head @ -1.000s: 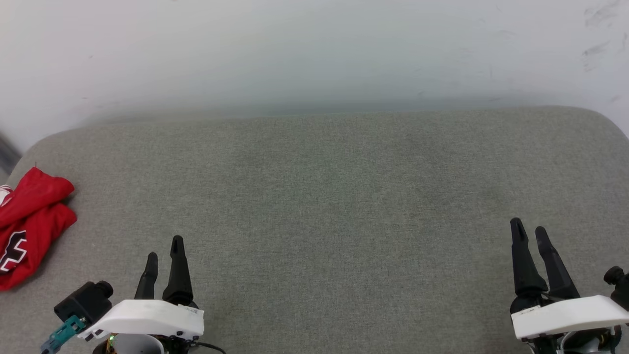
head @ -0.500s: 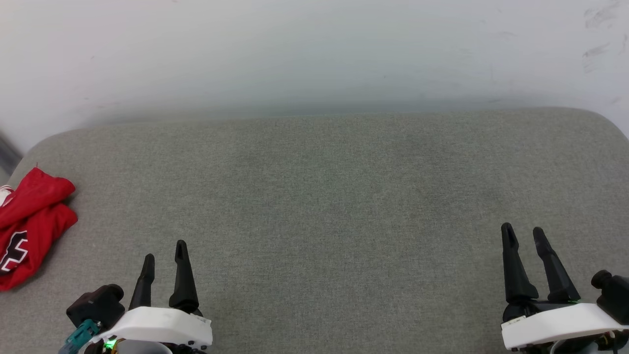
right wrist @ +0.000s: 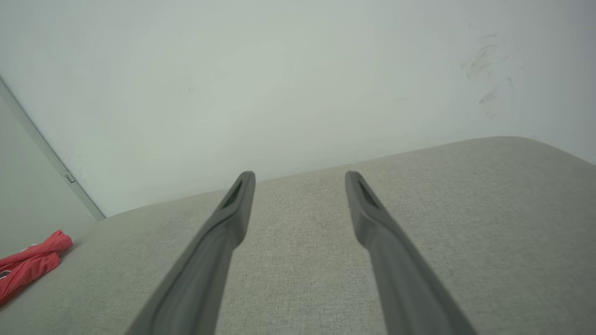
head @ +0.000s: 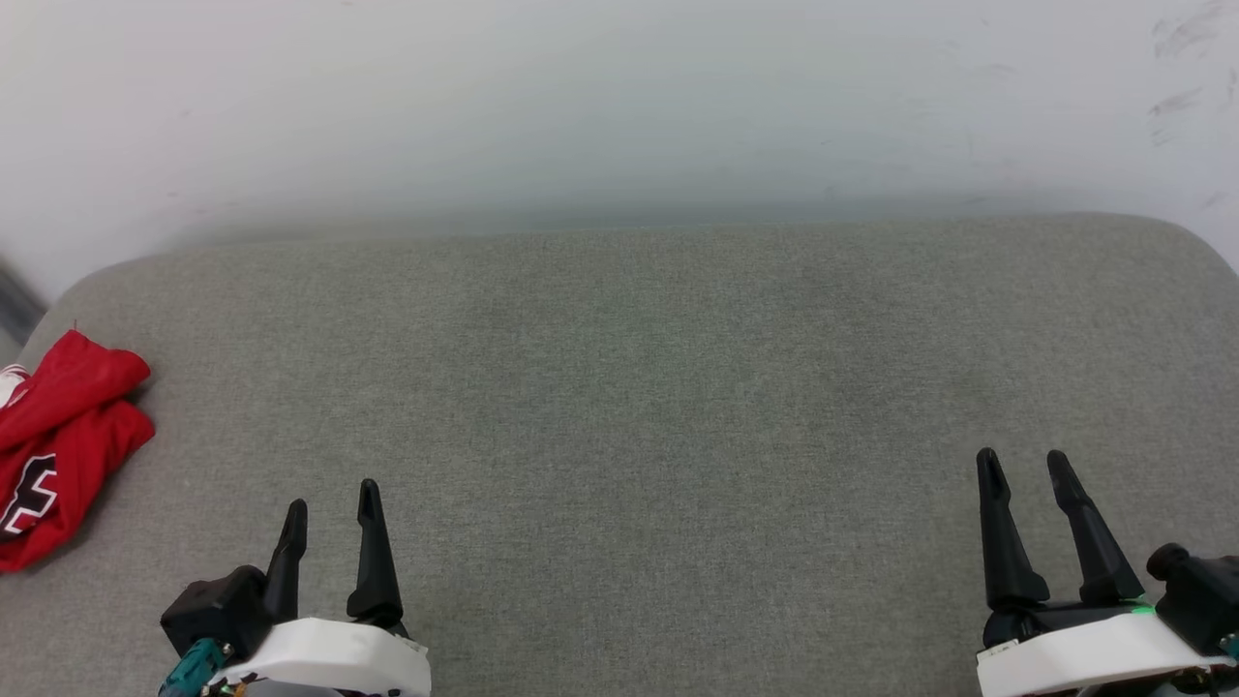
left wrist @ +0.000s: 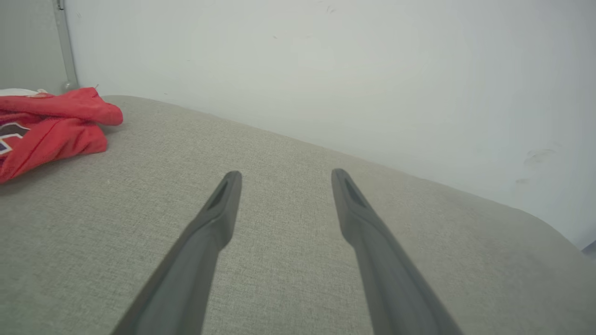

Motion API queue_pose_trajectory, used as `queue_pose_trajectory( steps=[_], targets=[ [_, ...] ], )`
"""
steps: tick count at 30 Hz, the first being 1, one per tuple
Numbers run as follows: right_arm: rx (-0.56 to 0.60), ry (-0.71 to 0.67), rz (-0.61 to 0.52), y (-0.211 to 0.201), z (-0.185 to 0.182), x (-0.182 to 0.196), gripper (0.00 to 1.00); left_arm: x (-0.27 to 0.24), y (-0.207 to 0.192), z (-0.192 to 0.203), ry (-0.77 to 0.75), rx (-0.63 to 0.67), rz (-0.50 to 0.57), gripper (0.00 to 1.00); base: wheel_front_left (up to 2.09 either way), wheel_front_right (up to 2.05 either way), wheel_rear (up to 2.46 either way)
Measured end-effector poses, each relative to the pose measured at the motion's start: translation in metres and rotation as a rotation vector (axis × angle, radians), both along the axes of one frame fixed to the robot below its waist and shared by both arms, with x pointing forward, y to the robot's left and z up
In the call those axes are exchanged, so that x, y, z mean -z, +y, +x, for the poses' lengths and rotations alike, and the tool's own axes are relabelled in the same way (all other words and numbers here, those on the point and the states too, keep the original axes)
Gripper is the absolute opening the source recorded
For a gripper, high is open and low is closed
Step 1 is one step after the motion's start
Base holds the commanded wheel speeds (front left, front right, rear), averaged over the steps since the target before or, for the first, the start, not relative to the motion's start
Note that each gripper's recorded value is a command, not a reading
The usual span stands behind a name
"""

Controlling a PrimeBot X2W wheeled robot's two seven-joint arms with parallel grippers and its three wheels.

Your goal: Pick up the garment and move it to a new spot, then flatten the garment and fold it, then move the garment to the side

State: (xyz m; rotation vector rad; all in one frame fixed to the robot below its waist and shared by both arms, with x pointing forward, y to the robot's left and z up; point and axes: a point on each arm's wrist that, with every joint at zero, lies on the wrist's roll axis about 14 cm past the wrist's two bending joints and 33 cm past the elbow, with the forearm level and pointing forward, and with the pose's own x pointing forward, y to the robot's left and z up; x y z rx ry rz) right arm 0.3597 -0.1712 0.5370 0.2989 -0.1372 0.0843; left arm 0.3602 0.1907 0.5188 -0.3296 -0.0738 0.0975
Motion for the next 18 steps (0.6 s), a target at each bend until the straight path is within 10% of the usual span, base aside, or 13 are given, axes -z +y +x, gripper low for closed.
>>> queue_pose_trajectory(
  steps=[18],
  targets=[
    [0.015, -0.031, -0.117, -0.0023, -0.0062, -0.0027, 1.00, 0.0009, -0.0070, -0.0042, -0.018, 0.034, 0.156, 1.00, 0.00, 0.00, 0.00]
  ],
)
